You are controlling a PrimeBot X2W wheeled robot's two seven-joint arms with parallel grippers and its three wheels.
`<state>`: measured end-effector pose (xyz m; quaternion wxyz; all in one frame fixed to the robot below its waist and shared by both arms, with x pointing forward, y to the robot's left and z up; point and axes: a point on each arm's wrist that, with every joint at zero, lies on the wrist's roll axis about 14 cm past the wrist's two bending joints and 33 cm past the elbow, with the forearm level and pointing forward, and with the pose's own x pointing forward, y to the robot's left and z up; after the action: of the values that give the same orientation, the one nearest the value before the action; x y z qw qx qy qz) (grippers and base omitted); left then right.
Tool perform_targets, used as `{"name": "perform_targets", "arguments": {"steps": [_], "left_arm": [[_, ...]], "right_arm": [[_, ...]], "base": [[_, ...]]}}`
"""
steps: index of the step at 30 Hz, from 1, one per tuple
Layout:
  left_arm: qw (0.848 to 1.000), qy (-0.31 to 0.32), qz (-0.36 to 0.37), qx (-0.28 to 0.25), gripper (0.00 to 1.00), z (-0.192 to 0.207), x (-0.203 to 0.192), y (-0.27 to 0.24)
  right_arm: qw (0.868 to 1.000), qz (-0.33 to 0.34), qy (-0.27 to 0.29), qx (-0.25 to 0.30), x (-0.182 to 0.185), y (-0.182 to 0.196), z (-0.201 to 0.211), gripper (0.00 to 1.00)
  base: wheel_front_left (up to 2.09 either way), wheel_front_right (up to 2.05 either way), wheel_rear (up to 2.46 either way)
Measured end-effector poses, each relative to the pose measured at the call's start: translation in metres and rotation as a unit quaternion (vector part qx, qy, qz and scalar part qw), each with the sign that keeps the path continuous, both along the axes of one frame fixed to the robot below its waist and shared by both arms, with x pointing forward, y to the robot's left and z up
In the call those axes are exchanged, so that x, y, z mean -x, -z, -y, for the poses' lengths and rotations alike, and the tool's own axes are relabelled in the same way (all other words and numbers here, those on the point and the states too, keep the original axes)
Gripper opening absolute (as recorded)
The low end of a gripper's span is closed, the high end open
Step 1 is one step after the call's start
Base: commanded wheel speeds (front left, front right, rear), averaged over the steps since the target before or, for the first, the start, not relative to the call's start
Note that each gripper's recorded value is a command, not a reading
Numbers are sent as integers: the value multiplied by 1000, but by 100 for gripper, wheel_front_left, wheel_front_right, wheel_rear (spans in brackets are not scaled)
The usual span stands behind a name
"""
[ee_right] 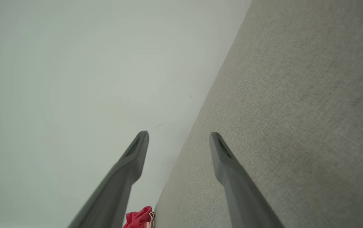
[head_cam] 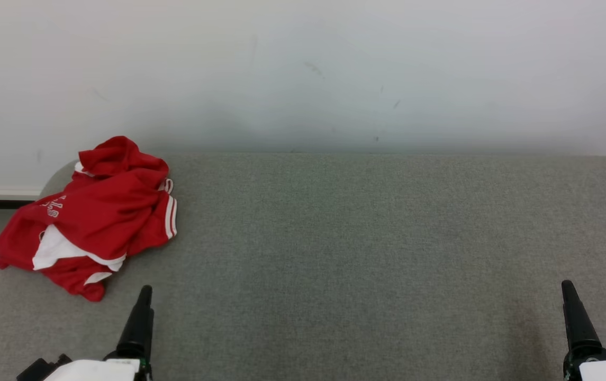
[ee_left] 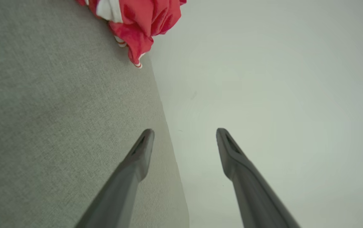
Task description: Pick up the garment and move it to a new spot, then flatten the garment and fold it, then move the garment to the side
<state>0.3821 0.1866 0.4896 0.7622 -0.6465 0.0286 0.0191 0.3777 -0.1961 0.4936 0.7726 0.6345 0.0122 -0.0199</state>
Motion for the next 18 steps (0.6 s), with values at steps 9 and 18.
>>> {"name": "perform_targets", "arguments": {"steps": [9, 18], "left_arm": [[994, 14, -12, -111, 100, 9, 1, 2], [980, 17, -10, -199, 100, 12, 1, 0]], "right_arm": [[993, 1, -7, 122, 4, -2, -1, 100], [978, 8, -10, 208, 5, -6, -3, 100]], "base": [[0, 0, 0], [0, 0, 0]]}}
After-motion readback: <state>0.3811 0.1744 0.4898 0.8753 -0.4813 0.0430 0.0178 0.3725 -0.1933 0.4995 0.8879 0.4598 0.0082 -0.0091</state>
